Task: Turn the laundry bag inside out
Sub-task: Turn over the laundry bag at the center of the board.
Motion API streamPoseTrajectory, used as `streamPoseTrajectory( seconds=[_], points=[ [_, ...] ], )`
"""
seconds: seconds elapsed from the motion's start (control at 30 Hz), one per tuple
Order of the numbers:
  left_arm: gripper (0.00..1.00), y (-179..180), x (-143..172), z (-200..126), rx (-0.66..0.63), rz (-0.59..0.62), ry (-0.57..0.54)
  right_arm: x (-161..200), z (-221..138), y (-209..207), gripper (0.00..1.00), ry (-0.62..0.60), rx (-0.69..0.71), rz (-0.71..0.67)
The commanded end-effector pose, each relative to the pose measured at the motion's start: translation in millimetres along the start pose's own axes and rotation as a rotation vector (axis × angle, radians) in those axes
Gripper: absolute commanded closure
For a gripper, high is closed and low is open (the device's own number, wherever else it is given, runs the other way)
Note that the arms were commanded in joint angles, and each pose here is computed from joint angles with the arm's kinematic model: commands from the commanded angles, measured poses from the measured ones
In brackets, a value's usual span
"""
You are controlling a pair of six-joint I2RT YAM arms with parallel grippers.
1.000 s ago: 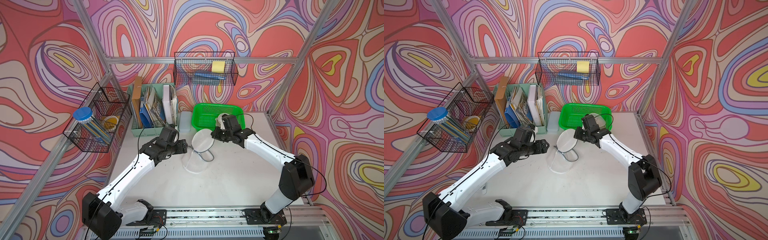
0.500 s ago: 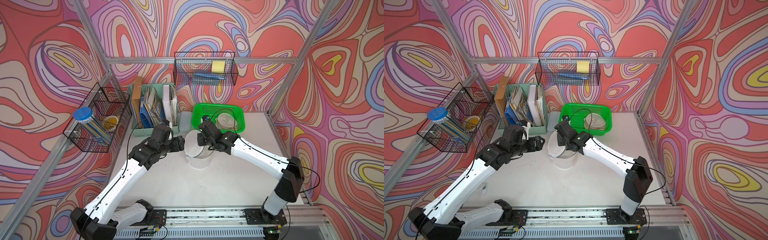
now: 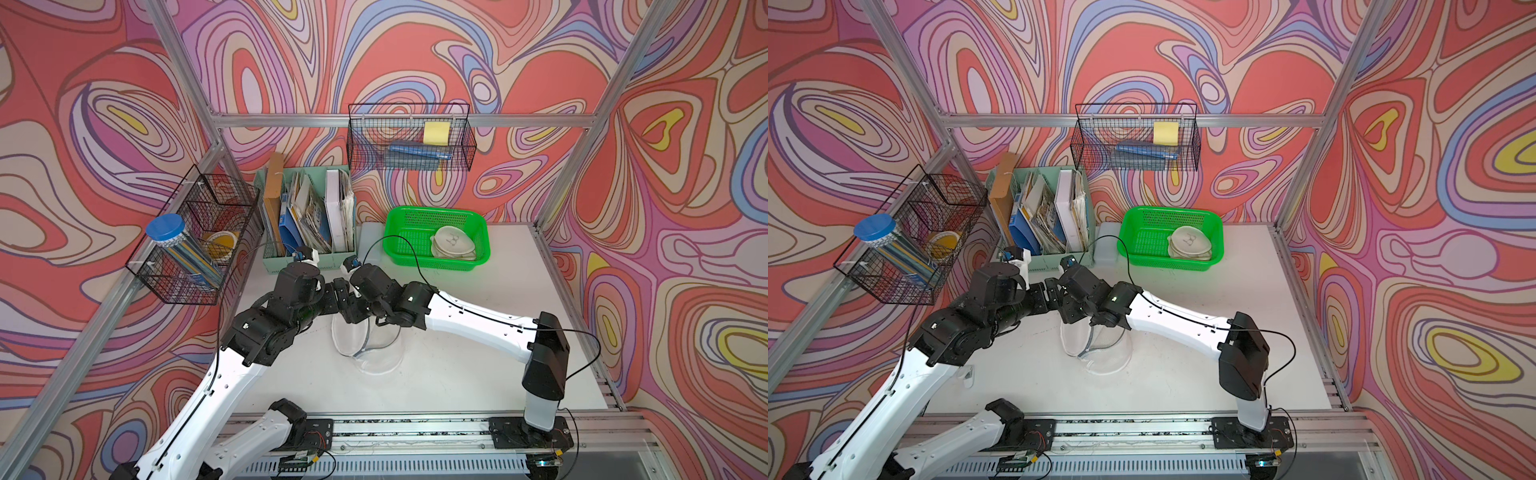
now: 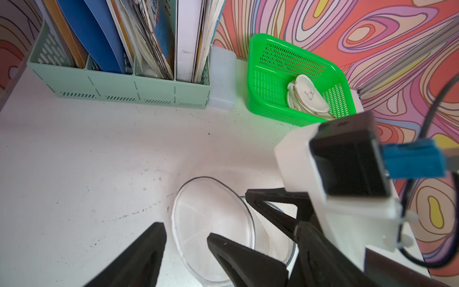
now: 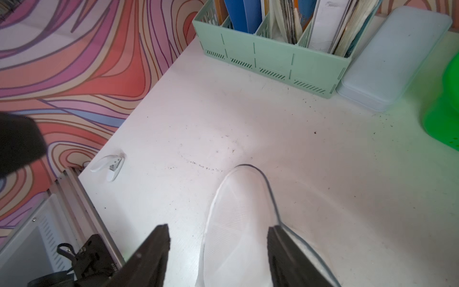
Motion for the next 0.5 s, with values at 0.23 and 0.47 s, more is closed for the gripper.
streamPoseTrajectory(
  seconds=[0.23,0.47],
  points=[
    [0.22,-7,27,29,0.001,-0.059,0.164,12,-22,-58,0.28,0.029,0.126,0.071],
    [0.37,-26,66,76,0.002,-0.190,0.387,55,-35,-123,0.26,0.098,0.221,0.192]
  ],
)
Point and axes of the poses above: each gripper's point midway between its finger pads, its own z axis out along the fingers, its own y axis along the line the jaws close on, x = y × z, the point moved 2 cm from there along -z, back along the fingers, and after that the axes turned 13 degrees about -z, right-handed, at the moved point
